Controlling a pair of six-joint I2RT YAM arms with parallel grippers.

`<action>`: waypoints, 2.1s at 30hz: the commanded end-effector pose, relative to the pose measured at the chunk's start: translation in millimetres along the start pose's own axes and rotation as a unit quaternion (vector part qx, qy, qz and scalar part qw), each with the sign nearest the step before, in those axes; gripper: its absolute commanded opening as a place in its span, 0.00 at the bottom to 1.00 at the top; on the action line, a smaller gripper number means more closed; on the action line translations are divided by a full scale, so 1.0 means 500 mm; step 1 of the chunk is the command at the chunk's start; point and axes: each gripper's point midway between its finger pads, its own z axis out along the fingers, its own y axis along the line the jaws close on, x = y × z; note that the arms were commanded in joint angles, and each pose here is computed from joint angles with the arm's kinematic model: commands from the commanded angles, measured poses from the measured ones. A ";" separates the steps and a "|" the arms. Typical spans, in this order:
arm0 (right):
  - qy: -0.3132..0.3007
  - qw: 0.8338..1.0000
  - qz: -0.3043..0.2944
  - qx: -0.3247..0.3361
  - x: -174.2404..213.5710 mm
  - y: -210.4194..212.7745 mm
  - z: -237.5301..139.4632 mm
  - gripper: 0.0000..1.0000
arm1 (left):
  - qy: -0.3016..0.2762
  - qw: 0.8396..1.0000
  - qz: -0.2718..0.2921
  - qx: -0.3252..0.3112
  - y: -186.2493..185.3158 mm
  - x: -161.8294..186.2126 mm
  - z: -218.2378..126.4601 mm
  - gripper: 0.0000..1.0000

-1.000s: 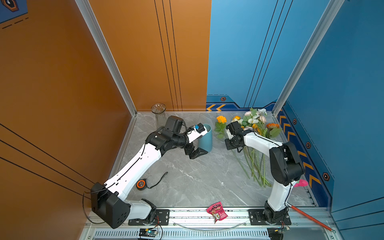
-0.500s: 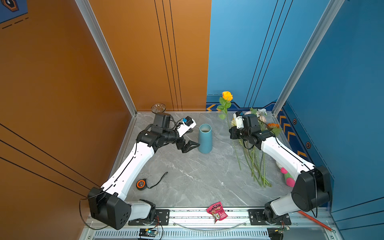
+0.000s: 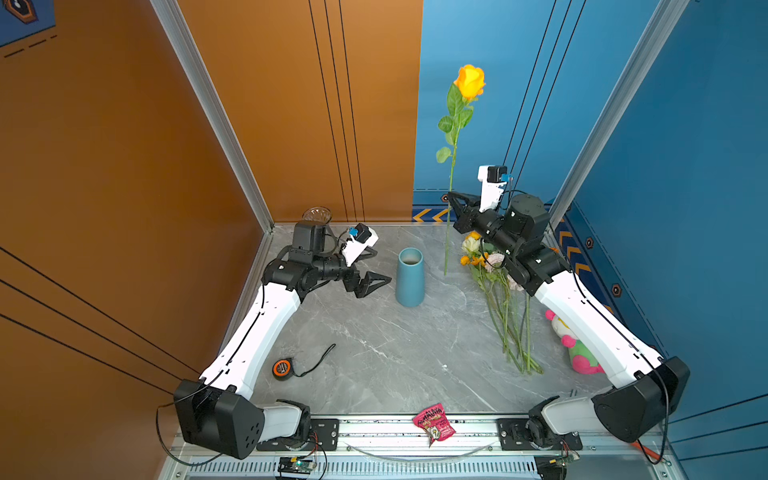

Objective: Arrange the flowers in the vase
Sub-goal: 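Lift the yellow rose upright with the right gripper over the blue vase, then lower the rose stem into the blue vase and open the right gripper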

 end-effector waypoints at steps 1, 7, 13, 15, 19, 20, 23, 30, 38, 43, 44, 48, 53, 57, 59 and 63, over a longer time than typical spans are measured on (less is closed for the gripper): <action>-0.070 0.997 0.012 -0.043 -0.077 0.046 0.022 0.00 | -0.007 1.000 -0.008 0.014 0.000 0.000 0.002 0.98; -0.088 0.993 0.018 -0.071 -0.085 0.081 0.076 0.00 | -0.009 1.000 -0.009 0.017 -0.002 -0.002 0.001 0.98; -0.062 0.996 0.006 -0.069 -0.008 0.084 0.124 0.00 | -0.011 1.000 -0.011 0.019 -0.001 -0.003 0.000 0.98; -0.052 0.997 0.003 -0.063 0.023 0.076 0.136 0.00 | -0.012 1.000 -0.013 0.022 -0.001 -0.003 0.000 0.98; -0.023 0.998 0.007 -0.052 0.086 0.059 0.151 0.00 | -0.013 1.000 -0.013 0.024 -0.002 -0.005 -0.001 0.98; -0.018 0.999 0.005 -0.051 0.100 0.055 0.152 0.00 | -0.014 1.000 -0.013 0.024 -0.001 -0.005 -0.001 0.98; -0.003 0.999 -0.006 -0.046 0.146 0.048 0.153 0.00 | -0.014 0.999 -0.016 0.027 -0.001 -0.005 0.001 0.98; 0.048 0.998 0.004 -0.042 0.253 0.032 0.151 0.00 | -0.013 0.999 -0.020 0.030 0.000 -0.003 0.004 0.98; 0.086 0.995 0.018 -0.035 0.355 0.020 0.143 0.00 | -0.012 0.999 -0.023 0.035 -0.001 -0.001 0.009 0.98; 0.100 0.994 0.019 -0.027 0.392 0.014 0.133 0.00 | -0.012 0.999 -0.023 0.039 -0.003 -0.001 0.011 0.98; 0.101 0.994 0.019 -0.026 0.393 0.013 0.131 0.00 | -0.012 0.999 -0.023 0.039 -0.004 -0.001 0.011 0.98; 0.110 0.994 0.015 -0.021 0.401 0.009 0.128 0.03 | -0.011 0.999 -0.023 0.041 -0.006 -0.001 0.013 0.98; 0.117 0.993 0.013 -0.018 0.404 0.008 0.123 0.08 | -0.011 0.999 -0.022 0.043 -0.009 0.000 0.015 0.98; 0.120 0.993 0.010 -0.017 0.402 0.008 0.118 0.11 | -0.012 0.999 -0.021 0.045 -0.011 -0.002 0.016 0.98; 0.123 0.992 0.009 -0.016 0.403 0.008 0.114 0.14 | -0.012 0.999 -0.021 0.046 -0.012 -0.002 0.016 0.98; 0.126 0.992 0.007 -0.011 0.398 0.006 0.107 0.26 | -0.008 0.999 -0.026 0.047 -0.008 0.003 0.021 0.98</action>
